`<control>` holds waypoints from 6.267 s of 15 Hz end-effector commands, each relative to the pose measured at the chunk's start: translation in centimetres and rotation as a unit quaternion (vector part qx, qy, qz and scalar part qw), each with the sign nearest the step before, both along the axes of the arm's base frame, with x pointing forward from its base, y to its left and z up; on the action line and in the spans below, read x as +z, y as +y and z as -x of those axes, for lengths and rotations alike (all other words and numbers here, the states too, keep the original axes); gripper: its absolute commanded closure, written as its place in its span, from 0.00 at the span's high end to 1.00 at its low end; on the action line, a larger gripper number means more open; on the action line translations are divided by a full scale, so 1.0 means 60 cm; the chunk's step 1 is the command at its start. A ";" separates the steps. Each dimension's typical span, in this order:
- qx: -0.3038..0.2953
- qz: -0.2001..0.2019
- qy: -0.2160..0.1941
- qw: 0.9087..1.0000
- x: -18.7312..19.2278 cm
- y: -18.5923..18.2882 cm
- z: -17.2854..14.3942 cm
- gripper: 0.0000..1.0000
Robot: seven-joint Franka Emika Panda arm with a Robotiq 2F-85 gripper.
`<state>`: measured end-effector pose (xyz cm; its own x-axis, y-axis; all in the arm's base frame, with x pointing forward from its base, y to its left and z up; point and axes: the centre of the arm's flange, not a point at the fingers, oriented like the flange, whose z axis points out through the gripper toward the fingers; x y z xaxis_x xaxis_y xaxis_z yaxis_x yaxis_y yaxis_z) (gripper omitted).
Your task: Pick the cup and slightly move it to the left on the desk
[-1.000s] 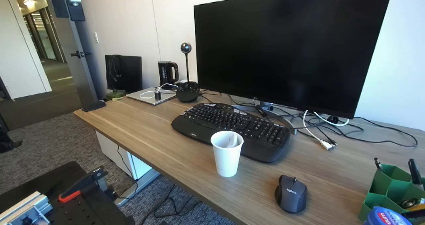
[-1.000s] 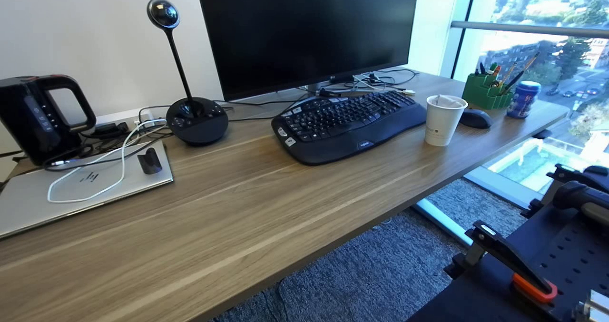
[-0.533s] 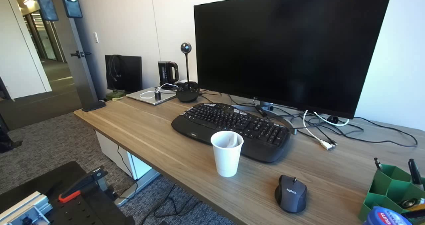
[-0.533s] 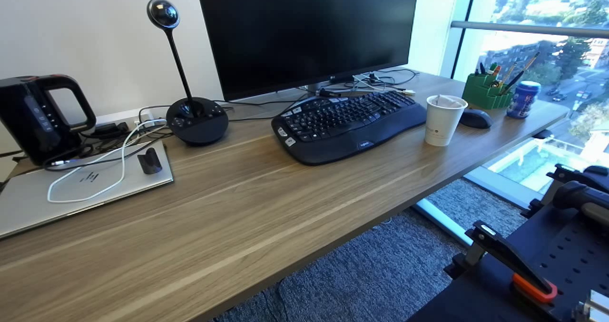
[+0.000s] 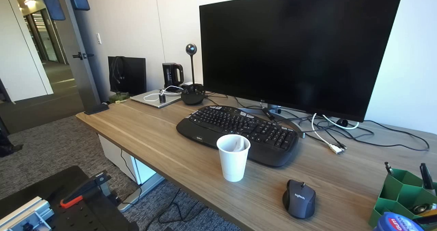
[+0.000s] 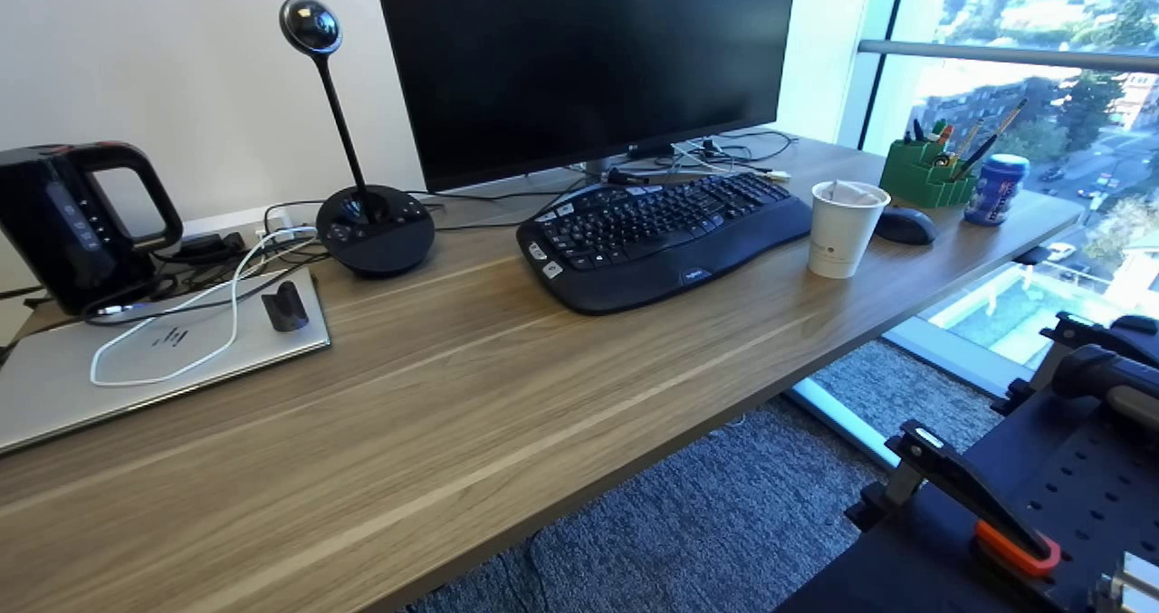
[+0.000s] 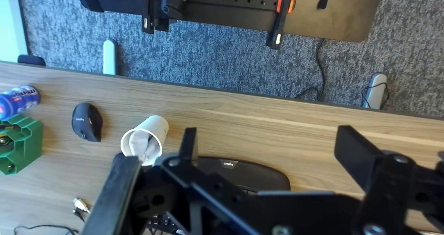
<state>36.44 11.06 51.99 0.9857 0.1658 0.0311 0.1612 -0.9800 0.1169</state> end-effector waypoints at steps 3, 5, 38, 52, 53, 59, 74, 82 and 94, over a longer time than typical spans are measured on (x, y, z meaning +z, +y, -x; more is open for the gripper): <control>-0.033 -0.007 -0.004 0.999 0.002 0.002 0.000 1.00; -0.038 -0.007 -0.005 0.999 0.003 0.002 0.000 1.00; -0.125 -0.069 0.032 0.989 -0.155 -0.248 -0.184 1.00; -0.083 -0.098 0.034 0.991 -0.147 -0.237 -0.174 1.00; -0.087 -0.092 0.030 0.991 -0.148 -0.240 -0.180 1.00; -0.125 -0.049 0.007 0.991 -0.184 -0.264 -0.242 1.00; -0.155 -0.049 0.025 0.986 -0.315 -0.326 -0.343 1.00; -0.150 -0.049 0.032 0.987 -0.343 -0.331 -0.370 1.00; -0.160 -0.029 0.044 0.986 -0.400 -0.367 -0.417 1.00</control>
<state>60.20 -10.07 28.72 0.9860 -0.1527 -0.0671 -0.1503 -0.9879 0.0392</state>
